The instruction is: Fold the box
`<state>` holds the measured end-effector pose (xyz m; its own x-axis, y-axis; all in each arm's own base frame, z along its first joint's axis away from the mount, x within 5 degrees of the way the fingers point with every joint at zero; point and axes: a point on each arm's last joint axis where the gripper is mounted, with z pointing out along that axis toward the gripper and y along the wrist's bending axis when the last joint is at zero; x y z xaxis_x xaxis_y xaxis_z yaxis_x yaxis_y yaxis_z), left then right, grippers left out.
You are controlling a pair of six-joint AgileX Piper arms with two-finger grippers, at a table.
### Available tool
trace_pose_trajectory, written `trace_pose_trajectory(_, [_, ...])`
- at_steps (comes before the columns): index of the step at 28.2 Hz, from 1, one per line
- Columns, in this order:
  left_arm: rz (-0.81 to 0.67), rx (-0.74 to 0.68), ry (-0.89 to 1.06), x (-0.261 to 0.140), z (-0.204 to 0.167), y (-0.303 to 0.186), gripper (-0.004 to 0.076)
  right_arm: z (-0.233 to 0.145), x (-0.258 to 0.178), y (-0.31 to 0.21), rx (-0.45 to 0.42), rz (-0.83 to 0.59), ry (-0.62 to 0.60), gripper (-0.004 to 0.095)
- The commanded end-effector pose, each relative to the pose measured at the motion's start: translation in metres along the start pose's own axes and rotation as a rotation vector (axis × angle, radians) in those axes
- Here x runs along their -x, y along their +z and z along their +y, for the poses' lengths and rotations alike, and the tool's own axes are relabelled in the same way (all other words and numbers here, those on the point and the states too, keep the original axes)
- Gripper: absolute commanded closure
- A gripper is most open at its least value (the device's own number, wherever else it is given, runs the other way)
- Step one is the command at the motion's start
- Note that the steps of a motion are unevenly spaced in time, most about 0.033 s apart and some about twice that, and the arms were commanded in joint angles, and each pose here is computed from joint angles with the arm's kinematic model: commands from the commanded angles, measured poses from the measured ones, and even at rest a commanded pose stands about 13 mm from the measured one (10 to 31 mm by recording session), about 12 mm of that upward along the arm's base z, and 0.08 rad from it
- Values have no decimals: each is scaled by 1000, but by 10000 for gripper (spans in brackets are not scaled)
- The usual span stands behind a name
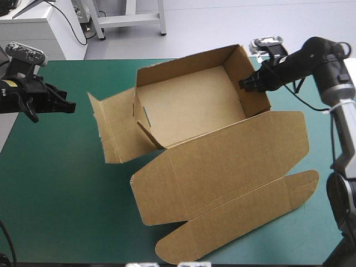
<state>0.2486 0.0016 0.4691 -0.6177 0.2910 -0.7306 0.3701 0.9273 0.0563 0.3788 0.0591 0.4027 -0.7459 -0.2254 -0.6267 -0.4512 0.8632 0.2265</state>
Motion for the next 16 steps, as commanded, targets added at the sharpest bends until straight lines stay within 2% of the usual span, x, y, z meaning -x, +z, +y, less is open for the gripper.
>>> trace_pose_trajectory(1, [-54, 101, -34, 4, 2, -19, 731, 21, 3, -81, 11, -204, -32, 929])
trace_pose_trajectory(5, [-15, 226, -57, 0, 13, -20, 731, 22, -6, -125, -55, -292, -29, 929])
trace_pose_trajectory(9, [6, 280, -92, -3, 19, -17, 731, 29, -11, -147, -65, -345, -30, 929])
trace_pose_trajectory(12, [6, 223, -115, -8, 17, -3, 731, 34, -13, -153, -64, -361, -36, 929])
trace_pose_trajectory(16, [-37, 42, -115, -15, 5, 24, 731, 38, -12, -154, -25, -378, -33, 929])
